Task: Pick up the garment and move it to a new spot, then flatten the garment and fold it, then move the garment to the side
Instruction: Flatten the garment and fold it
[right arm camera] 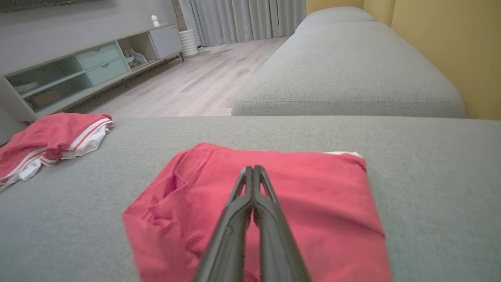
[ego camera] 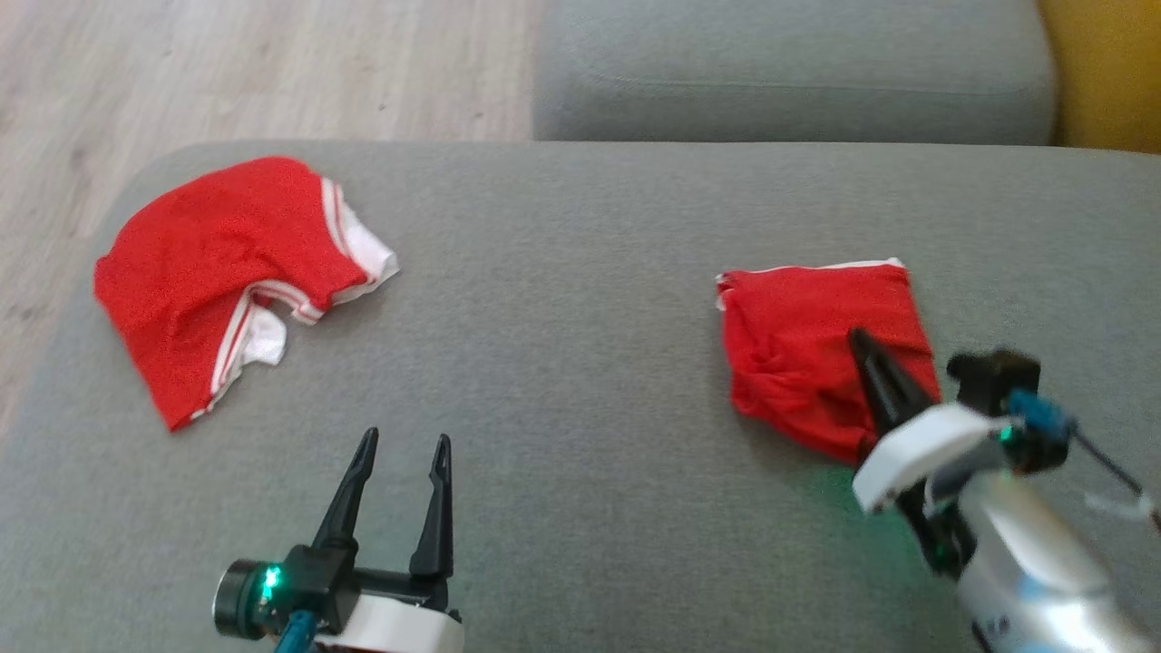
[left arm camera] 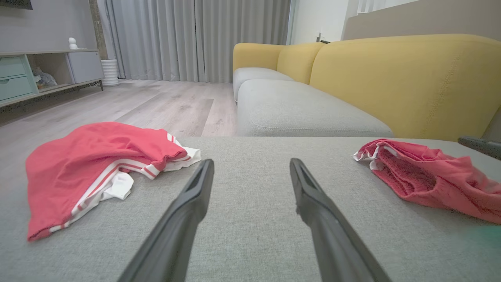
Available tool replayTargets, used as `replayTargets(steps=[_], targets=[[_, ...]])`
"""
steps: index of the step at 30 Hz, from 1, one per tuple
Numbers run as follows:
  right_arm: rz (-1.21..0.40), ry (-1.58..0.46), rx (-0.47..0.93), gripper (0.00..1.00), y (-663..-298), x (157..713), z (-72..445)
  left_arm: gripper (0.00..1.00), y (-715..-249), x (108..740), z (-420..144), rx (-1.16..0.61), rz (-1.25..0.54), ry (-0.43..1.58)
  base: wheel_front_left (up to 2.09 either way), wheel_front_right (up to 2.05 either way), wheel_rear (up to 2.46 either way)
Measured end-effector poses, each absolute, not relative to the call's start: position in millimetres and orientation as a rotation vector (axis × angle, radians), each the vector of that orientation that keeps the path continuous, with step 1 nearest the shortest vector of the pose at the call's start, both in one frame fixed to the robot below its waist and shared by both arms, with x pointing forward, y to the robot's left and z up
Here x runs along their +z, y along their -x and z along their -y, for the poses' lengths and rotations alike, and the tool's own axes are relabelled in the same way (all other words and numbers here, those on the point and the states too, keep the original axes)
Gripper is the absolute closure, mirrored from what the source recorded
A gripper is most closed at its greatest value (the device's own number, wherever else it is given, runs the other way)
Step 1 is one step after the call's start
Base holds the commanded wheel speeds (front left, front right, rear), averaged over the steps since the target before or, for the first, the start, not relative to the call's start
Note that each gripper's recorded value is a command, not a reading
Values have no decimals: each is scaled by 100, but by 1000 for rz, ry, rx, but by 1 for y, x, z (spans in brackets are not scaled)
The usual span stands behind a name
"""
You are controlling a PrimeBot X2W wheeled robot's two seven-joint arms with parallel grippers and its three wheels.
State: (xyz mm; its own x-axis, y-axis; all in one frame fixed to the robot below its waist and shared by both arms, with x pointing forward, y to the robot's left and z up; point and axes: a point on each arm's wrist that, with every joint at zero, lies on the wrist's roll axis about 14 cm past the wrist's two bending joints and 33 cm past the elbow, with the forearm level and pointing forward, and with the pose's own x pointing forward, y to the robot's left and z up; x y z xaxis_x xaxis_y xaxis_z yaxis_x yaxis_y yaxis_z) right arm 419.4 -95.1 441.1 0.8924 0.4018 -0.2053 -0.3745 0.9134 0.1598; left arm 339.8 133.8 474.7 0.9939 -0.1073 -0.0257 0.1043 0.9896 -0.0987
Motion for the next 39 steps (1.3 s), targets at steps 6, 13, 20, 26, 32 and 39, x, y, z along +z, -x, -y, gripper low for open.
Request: replayTargets(steps=[6,13,20,26,32,39], targets=[[-250,-31,475,100,-446,441,65,0,-335,468,-145,-66,-52,108,0,0,0],[-376,-14,612,100,-415,403,13,0,-330,461,-147,-48,-77,131,0,0,0],[-410,-40,621,100,-404,394,9,0,-330,460,-143,-53,-83,129,0,0,0],[-383,-160,671,100,-367,406,-9,0,-334,467,-134,-83,-59,132,0,0,0],[-224,-183,603,0,-373,446,15,0,-339,481,-131,-89,-14,131,0,0,0],[-117,-182,451,0,-363,465,65,0,-331,483,-128,-91,-7,142,0,0,0]])
